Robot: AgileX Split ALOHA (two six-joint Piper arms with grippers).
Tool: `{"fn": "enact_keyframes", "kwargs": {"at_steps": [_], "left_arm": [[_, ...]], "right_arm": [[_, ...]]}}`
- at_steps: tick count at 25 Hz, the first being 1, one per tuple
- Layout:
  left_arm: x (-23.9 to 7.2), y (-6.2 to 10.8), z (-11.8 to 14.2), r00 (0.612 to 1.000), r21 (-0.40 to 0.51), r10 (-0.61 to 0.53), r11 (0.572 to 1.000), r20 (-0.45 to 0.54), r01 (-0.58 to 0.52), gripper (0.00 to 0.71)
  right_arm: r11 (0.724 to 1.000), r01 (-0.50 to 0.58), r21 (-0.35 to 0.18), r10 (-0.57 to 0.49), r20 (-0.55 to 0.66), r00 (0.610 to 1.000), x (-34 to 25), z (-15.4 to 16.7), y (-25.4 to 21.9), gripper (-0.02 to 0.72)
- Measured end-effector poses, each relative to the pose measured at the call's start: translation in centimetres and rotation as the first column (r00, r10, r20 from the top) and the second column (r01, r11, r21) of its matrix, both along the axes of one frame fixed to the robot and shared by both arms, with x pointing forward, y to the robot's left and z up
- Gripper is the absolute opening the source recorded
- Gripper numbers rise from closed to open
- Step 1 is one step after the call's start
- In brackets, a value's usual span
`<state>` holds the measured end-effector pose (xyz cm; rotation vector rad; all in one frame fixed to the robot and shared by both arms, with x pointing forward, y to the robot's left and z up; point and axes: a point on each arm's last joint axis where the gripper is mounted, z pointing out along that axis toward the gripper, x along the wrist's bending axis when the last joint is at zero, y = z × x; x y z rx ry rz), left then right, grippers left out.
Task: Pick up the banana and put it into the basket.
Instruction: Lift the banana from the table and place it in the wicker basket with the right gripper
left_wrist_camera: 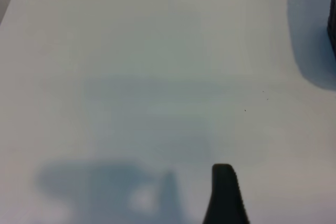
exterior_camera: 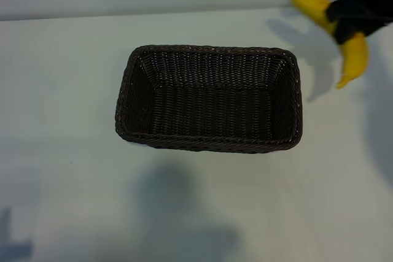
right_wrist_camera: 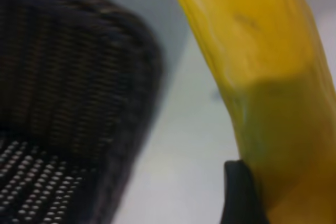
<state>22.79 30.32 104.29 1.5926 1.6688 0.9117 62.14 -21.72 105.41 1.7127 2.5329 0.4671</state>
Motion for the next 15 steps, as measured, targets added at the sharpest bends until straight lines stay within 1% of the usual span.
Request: {"fn": "enact_keyframes", "kwargs": {"at_steps": [6,10,12,15], "left_arm": [[0.0,0.0,0.0,1.0,0.0,0.0,1.0,-0.001,0.0,0.529],[0.0,0.0,0.0,1.0,0.0,0.0,1.0,-0.001,0.0,0.529],[0.0,0.0,0.0,1.0,0.0,0.0,1.0,-0.001,0.0,0.529],[0.0,0.0,0.0,1.0,0.0,0.0,1.0,-0.001,0.0,0.529]], "right_arm": [[0.99,-0.139,-0.01,0.139,-0.002,0.99,-0.4,-0.5,5.5,0.429],[0.974,-0.226,-0.019,0.227,0.018,0.974,-1.3,-0.5,8.4,0.429],[0.953,-0.301,-0.035,0.303,0.045,0.952,-1.8,-0.4,9.8,0.429],[0.903,-0.423,-0.078,0.428,0.088,0.899,-2.5,-0.4,11.8,0.429]]}}
